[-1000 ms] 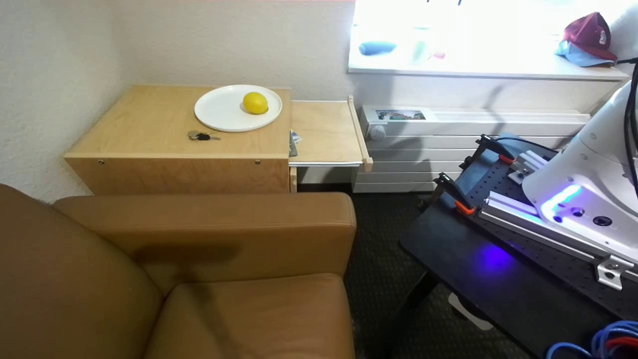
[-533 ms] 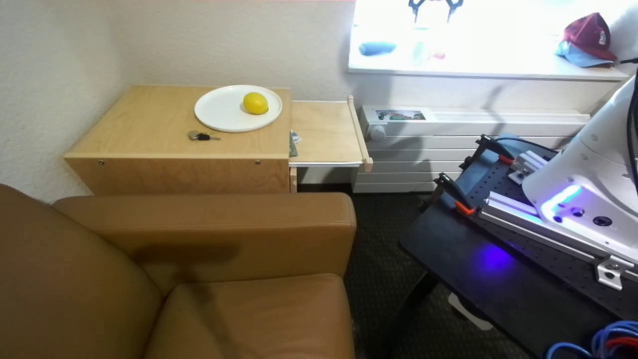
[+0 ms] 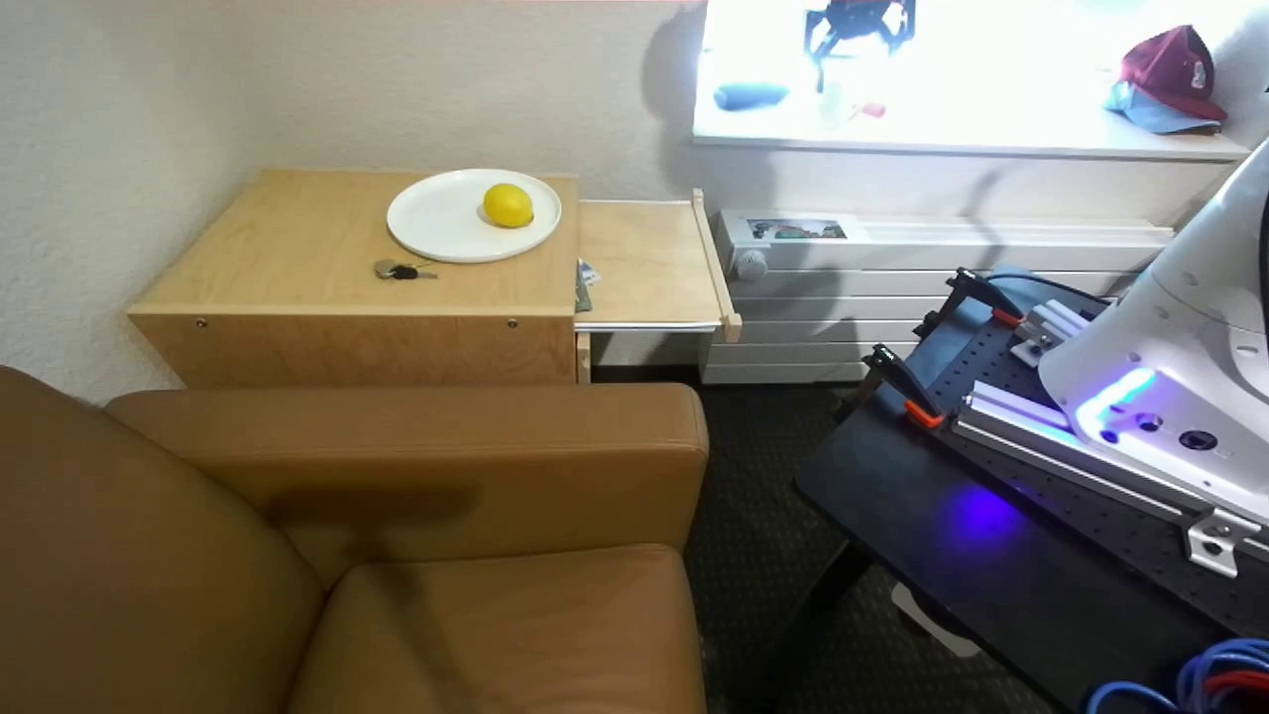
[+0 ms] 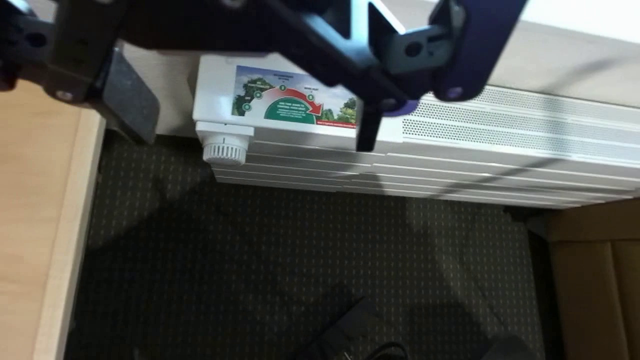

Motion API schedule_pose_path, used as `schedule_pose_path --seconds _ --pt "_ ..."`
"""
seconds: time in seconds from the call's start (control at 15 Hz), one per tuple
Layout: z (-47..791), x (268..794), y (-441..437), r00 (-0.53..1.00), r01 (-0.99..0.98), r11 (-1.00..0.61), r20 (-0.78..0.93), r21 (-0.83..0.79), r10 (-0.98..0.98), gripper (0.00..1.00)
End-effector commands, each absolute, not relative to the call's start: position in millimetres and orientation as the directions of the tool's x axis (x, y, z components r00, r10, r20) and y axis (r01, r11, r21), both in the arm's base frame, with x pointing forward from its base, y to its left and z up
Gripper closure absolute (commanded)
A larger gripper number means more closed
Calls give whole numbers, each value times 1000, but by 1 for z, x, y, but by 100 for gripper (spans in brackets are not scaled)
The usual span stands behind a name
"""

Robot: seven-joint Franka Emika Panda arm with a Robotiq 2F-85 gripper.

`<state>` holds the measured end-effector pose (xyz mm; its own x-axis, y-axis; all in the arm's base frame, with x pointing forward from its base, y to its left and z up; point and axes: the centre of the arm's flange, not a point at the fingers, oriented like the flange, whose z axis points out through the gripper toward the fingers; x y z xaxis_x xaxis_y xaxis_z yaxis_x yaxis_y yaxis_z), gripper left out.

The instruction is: Move a sock from the flat drawer to the shelve, and pick up the mango and put it on the flat drawer

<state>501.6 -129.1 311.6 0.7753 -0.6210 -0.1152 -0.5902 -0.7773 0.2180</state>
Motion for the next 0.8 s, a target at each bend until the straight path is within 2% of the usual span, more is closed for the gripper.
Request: schedule_pose_path --seconds 0.0,0.2,0.27,0.53,0.73 --pt "325 468 -55 877 -468 -862 -18 194 -480 0" --pt "338 465 -10 916 -399 -904 117 154 -384 0" --pt "332 485 -23 903 -429 -886 45 179 -428 0" --pt "343 477 -6 914 -405 -901 98 158 -393 0" --pt "317 493 22 944 -329 -935 74 132 -322 0"
